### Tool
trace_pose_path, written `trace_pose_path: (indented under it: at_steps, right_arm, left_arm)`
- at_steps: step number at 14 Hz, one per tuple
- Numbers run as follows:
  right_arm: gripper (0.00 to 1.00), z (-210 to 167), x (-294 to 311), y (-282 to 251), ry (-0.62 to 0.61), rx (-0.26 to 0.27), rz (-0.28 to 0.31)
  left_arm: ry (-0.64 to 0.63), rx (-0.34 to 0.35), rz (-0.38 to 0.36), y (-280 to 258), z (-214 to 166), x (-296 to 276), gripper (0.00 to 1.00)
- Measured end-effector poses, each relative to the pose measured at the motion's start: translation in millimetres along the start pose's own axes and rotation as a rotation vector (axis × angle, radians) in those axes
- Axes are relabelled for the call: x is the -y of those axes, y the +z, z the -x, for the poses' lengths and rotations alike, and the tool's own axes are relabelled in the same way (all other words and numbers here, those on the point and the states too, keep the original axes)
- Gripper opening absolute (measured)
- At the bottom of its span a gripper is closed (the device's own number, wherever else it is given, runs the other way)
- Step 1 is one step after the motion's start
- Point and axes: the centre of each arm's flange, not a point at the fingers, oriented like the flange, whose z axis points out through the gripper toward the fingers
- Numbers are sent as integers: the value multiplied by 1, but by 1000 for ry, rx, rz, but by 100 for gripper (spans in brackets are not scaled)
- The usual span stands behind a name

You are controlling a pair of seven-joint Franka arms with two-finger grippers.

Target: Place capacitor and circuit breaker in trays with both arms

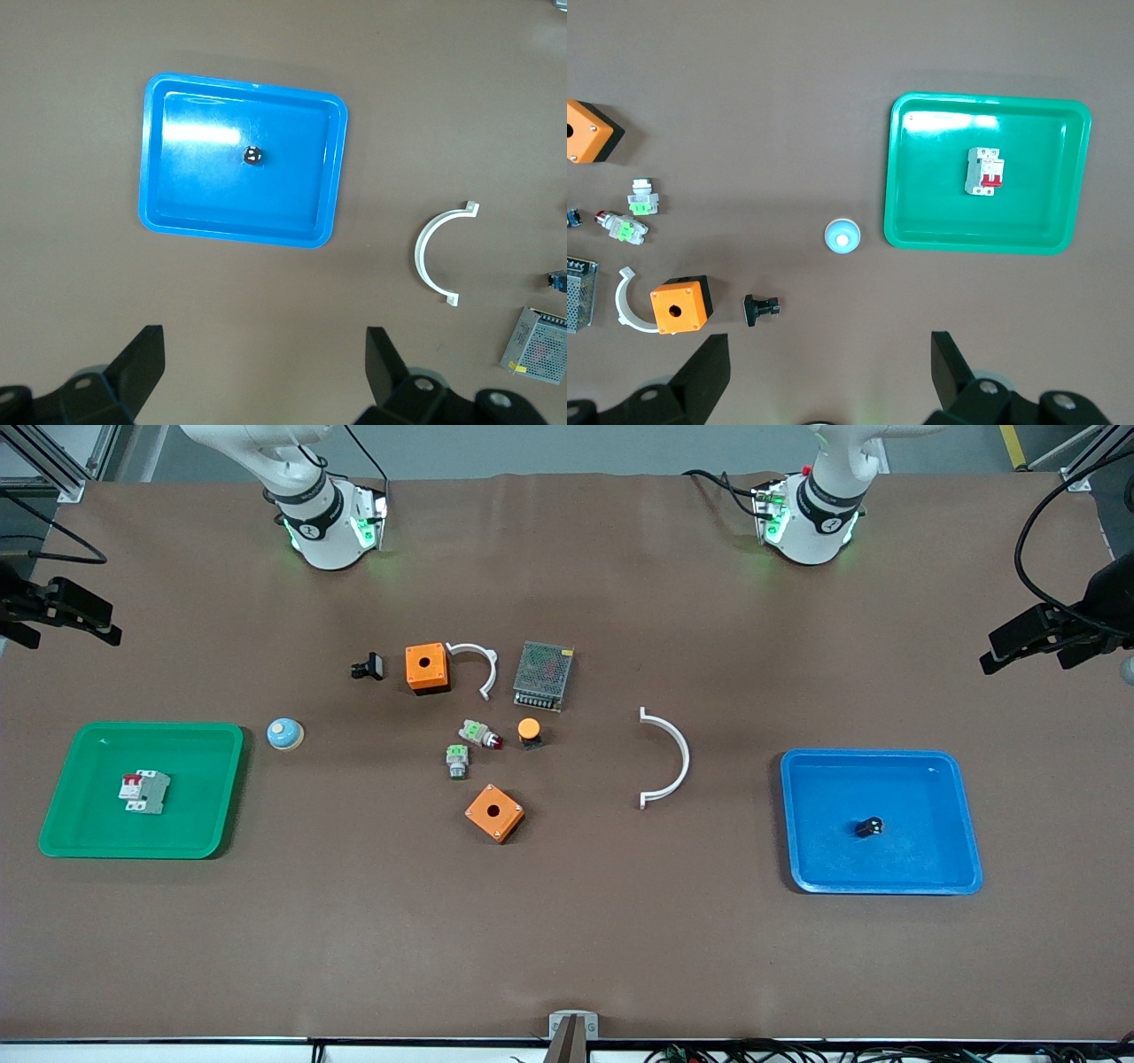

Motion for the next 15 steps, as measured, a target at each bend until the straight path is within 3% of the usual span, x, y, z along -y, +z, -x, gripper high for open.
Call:
trace_pose_path:
  at_steps: [15]
  right_arm:
    - [100,-1,-13,-2,23,-25,1]
  left_arm:
    - [1,-20,-10,-3,-2,1,100]
